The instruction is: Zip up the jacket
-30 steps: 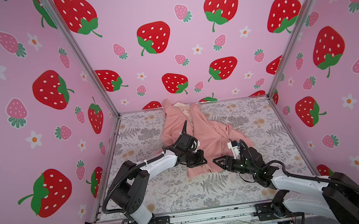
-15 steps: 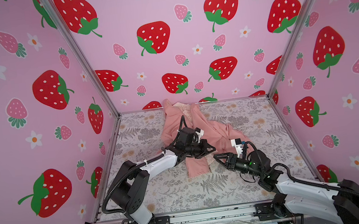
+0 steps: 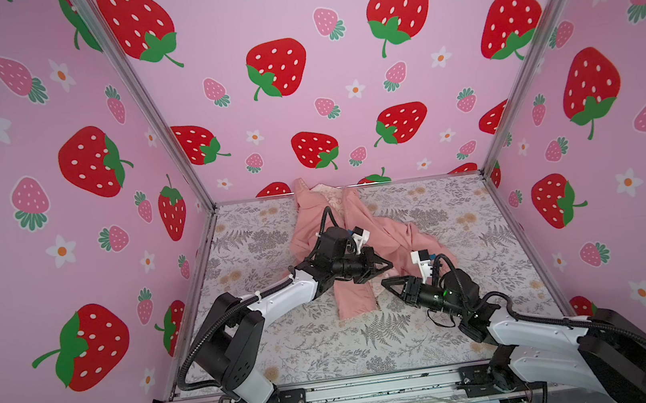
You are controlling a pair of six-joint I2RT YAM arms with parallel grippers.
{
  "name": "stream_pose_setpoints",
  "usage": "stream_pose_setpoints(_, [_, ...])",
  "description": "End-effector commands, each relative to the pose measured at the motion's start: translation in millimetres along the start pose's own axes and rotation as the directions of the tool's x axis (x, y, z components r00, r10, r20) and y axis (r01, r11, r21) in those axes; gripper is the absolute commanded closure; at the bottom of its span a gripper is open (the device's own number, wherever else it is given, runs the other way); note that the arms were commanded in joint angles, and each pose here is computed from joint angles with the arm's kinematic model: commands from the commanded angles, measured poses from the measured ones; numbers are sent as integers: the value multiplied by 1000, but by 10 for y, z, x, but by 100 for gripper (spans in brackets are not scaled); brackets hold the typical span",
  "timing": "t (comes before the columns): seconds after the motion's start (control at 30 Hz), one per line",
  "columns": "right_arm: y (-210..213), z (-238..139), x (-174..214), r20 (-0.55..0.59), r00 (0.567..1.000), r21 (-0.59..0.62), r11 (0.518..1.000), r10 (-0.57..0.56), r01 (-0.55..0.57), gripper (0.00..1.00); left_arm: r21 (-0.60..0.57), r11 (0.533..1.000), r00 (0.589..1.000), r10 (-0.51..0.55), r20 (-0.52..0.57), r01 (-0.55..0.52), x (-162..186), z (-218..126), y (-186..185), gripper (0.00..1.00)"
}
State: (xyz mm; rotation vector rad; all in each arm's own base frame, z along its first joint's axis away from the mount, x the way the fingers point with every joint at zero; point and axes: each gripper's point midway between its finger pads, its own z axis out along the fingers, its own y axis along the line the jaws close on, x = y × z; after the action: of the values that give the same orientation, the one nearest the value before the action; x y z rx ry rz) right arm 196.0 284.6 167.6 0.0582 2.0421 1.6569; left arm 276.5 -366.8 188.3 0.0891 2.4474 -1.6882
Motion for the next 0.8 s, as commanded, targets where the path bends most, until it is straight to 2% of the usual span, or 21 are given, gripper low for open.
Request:
stream_pose_setpoints(0.0, [41,11,-166,46,998,-8,999,-33,34,66,50,999,1000,16,-13,-16,79,-73,-146,100])
stream_pose_setpoints(0.17, [11,-5,-226,48,997,-5,998,-55,56,65,33,999,1000,2,-19,-2,148,-86,-42,100])
stream_pose_setpoints(0.33, [104,-81,-234,63,995,-29,996,-79,81,54,21,1000,1000,-3,-11,3,141,-85,25,100])
stream_pose_setpoints(0.4, [95,-145,-247,87,993,-19,997,-78,80,47,20,1000,1000,-5,-7,5,130,-95,41,100])
stream_pose_setpoints(0.47, [64,-198,-268,109,992,-4,998,-65,65,31,28,1000,1000,-9,-7,9,131,-95,42,100])
stream_pose_setpoints(0.53, [33,-228,-293,124,991,1,999,-48,48,27,34,999,1000,-9,-6,9,134,-96,35,100])
stream_pose_setpoints(0.63, [-1,-210,-328,128,991,9,1000,-27,26,26,41,999,1000,-14,-5,14,140,-97,39,100])
stream_pose_setpoints(0.77, [-46,-127,-321,106,994,0,1000,14,-14,37,48,999,1000,-21,-1,21,158,-110,46,100])
